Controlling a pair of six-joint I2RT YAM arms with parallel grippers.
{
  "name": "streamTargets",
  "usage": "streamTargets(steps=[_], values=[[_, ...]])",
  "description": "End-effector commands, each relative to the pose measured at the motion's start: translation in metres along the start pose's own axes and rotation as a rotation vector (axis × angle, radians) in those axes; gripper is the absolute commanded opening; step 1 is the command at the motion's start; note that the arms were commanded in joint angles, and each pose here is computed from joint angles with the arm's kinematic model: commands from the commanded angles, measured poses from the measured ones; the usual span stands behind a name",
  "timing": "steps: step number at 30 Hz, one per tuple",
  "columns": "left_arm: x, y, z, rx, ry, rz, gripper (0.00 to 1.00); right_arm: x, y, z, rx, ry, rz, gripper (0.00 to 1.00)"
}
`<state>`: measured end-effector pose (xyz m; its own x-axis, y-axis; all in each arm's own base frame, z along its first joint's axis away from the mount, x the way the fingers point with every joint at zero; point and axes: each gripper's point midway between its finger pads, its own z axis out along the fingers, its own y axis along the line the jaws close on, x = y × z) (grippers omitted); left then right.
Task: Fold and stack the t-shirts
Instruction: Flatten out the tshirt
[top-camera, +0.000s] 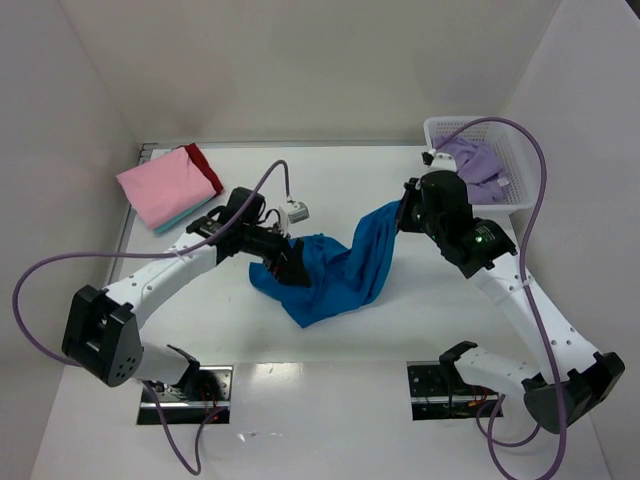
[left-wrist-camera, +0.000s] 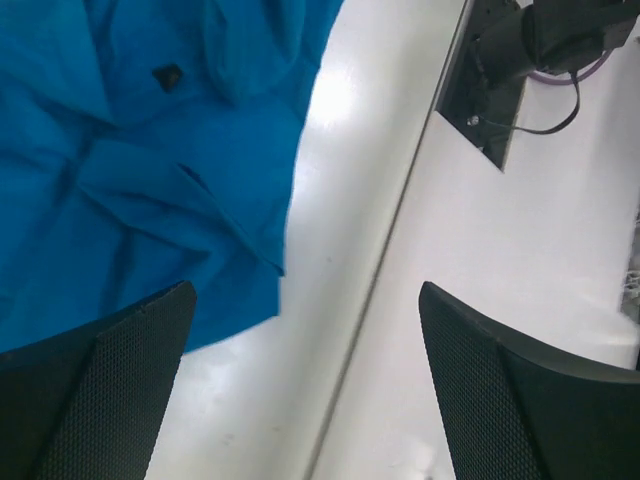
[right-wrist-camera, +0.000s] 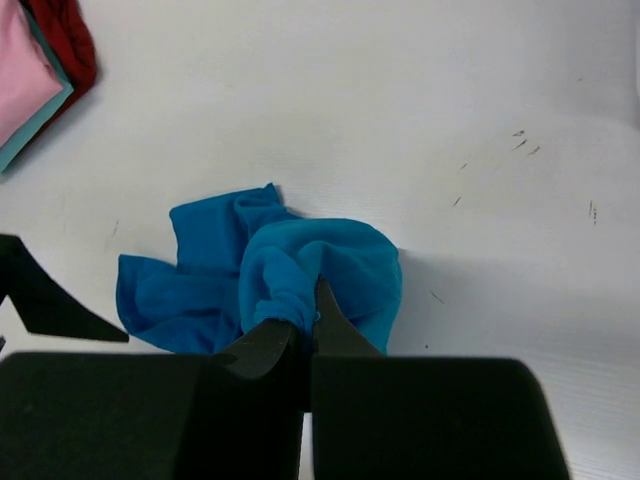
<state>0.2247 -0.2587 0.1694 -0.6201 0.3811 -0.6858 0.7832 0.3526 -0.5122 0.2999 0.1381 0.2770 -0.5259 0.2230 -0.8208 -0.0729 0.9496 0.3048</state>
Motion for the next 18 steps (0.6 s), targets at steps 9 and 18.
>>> streamTargets(steps=[9, 18], values=[[0.058, -0.018, 0.048, -0.213, 0.198, -0.294, 0.98, -0.035, -0.012, 0.01, 0.047, -0.132, 0.063, 0.0], [0.083, 0.005, 0.077, -0.426, 0.156, -0.465, 0.94, -0.034, -0.012, 0.015, 0.033, -0.123, 0.061, 0.0]])
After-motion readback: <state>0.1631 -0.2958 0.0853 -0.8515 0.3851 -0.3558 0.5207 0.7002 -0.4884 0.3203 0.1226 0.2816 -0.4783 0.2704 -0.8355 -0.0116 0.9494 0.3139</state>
